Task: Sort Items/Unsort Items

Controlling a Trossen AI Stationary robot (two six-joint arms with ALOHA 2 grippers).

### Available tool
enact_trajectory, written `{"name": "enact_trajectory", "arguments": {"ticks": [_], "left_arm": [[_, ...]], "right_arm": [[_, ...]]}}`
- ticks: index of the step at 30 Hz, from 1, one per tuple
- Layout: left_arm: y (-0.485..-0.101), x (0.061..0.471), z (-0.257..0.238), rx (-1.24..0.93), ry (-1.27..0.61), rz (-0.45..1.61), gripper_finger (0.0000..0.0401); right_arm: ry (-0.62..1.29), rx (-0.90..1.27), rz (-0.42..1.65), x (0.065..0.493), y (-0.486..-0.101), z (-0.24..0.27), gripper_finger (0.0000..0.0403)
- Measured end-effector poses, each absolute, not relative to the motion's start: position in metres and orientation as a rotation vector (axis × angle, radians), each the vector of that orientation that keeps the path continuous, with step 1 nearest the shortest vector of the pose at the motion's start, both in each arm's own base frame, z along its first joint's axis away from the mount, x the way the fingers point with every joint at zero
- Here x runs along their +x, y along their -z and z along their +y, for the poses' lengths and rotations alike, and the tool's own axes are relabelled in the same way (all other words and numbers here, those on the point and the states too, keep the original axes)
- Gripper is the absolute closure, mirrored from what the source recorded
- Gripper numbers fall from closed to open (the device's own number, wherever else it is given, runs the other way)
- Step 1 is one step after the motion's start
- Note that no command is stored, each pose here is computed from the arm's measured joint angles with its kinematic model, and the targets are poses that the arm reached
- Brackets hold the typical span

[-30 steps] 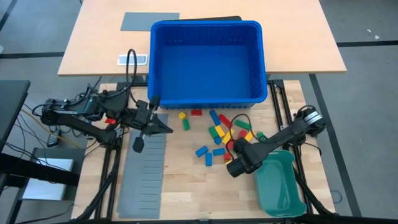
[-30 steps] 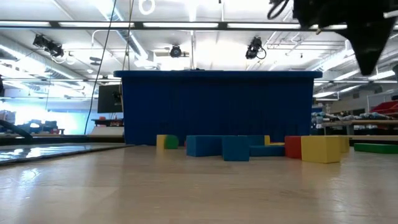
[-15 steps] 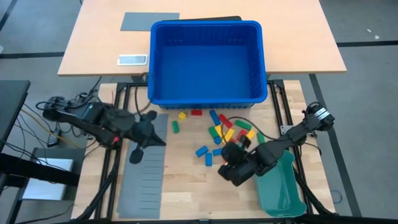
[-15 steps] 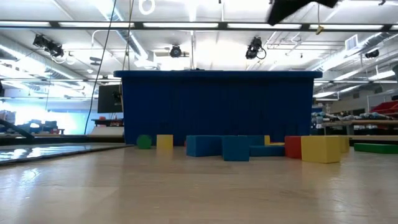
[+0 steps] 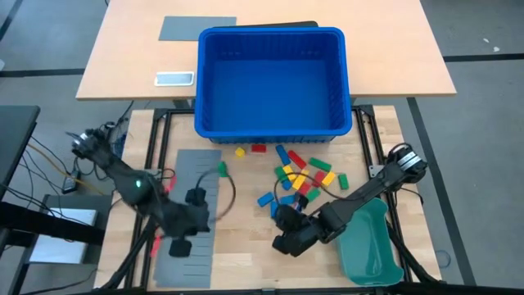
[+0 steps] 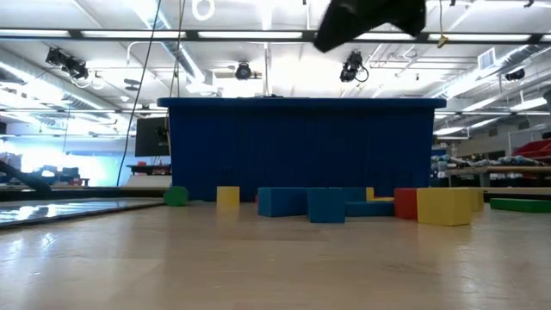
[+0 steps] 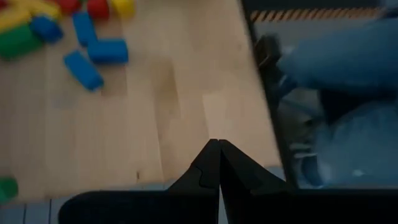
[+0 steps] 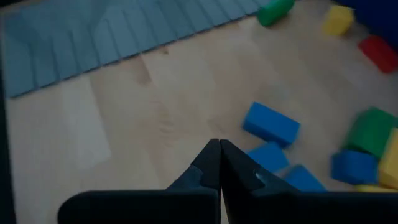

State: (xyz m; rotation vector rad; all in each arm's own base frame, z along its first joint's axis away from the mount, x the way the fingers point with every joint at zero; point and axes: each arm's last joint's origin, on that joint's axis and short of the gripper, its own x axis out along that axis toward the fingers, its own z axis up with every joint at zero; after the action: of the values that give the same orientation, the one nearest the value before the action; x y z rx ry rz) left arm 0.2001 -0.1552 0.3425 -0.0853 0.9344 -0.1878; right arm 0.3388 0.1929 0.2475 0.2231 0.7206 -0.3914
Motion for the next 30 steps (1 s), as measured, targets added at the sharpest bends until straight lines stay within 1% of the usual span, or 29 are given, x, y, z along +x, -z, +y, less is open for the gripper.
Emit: {"name": "enact_trajectory", "arguments": {"ticks": [4, 8, 11, 15, 18, 22, 25, 30], "left_arm": [[-0.328, 0.196, -0.175, -0.068, 0.080, 0.964, 0.0394], [-0.324, 0.185, -0.193, -0.055, 0.025, 0.906, 0.0394], [-0.324, 0.173, -0.204, -0.096, 0.037, 0.884, 0.0394], [-0.314, 0.160, -0.225, -0.226, 0.110, 0.864, 0.0394], [-0.292, 0.155, -0.244, -0.279, 0.202, 0.847, 0.0393], [-0.252, 0.153, -0.267, -0.319, 0.295, 0.865, 0.0382], [-0.226, 0.155, -0.281, -0.345, 0.301, 0.918, 0.0367], [-0.186, 0.158, -0.303, -0.285, 0.289, 1.039, 0.0335]], "right_arm": [[0.325, 0.260, 0.615, 0.366, -0.237, 0.197, 0.0401], [0.246, 0.277, 0.501, 0.398, -0.227, 0.189, 0.0402], [0.205, 0.281, 0.458, 0.410, -0.223, 0.183, 0.0402], [0.207, 0.274, 0.451, 0.411, -0.223, 0.183, 0.0399], [0.195, 0.273, 0.443, 0.409, -0.223, 0.188, 0.0399], [0.188, 0.273, 0.426, 0.406, -0.225, 0.196, 0.0401], [0.196, 0.265, 0.417, 0.405, -0.225, 0.199, 0.0400], [0.188, 0.267, 0.409, 0.403, -0.226, 0.203, 0.0400]]}}
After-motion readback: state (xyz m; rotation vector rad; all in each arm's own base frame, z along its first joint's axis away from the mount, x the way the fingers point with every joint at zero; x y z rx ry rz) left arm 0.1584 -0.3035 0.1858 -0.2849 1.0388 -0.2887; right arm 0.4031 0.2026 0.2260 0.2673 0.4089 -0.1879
